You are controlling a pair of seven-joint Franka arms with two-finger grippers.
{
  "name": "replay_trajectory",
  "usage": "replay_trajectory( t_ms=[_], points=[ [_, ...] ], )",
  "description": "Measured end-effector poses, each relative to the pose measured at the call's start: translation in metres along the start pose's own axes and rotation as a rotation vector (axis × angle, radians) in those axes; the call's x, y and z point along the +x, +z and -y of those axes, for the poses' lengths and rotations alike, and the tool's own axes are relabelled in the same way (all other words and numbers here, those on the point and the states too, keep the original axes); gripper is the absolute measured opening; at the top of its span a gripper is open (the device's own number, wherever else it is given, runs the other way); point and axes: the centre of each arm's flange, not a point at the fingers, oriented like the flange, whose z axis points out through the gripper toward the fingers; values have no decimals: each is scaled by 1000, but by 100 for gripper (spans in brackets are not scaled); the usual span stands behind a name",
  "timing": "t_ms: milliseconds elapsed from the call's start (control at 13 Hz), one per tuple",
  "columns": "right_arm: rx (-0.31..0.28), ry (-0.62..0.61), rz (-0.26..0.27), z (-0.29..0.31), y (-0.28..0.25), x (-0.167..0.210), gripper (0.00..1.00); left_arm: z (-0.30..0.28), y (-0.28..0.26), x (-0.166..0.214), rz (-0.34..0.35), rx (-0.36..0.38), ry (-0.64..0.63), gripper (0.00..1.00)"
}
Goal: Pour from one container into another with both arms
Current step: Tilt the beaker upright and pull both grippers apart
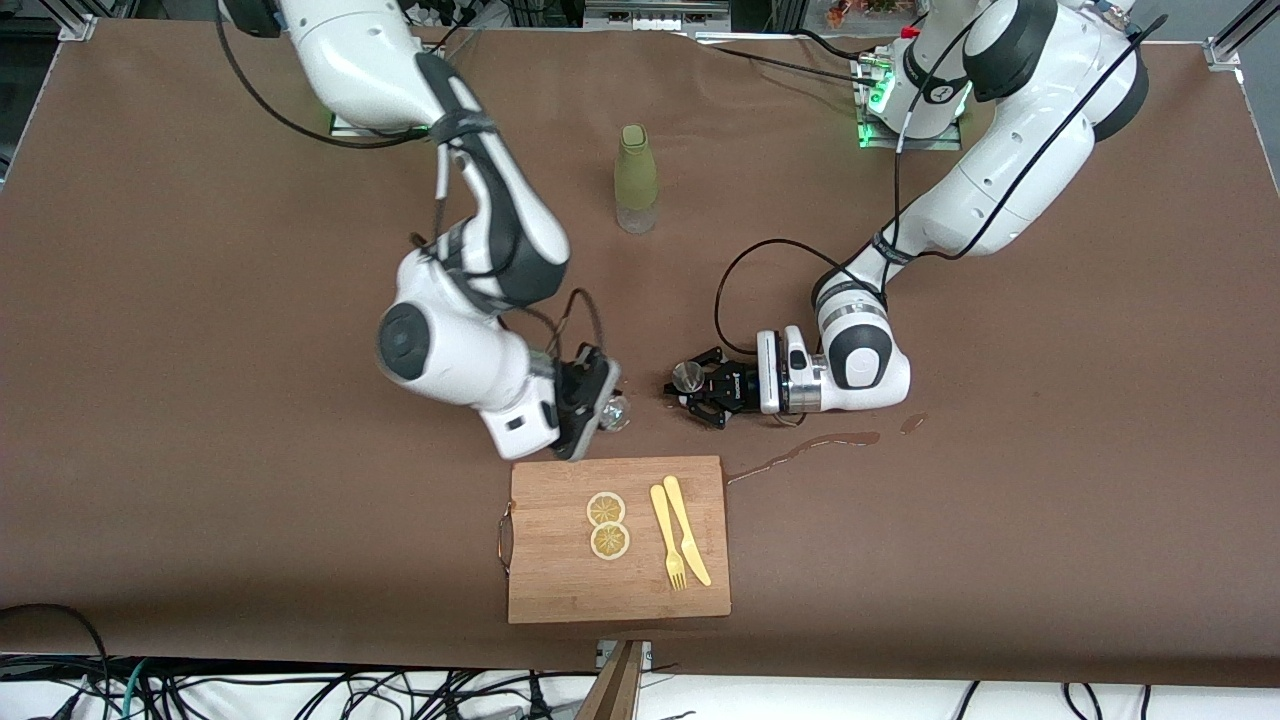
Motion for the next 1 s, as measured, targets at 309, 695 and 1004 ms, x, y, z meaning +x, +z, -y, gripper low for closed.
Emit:
replay_trajectory(
  t_ms=[309, 695, 1004],
  points=[
    [97, 14, -124, -58, -39, -91, 49, 17, -18, 16, -1, 34, 13, 8],
    [136, -134, -226, -83, -71, -230, 49, 52, -79, 29, 32, 114, -8, 8],
    [157, -275, -292, -103, -84, -353, 49, 75, -158, 30, -11, 125, -33, 8]
  ],
)
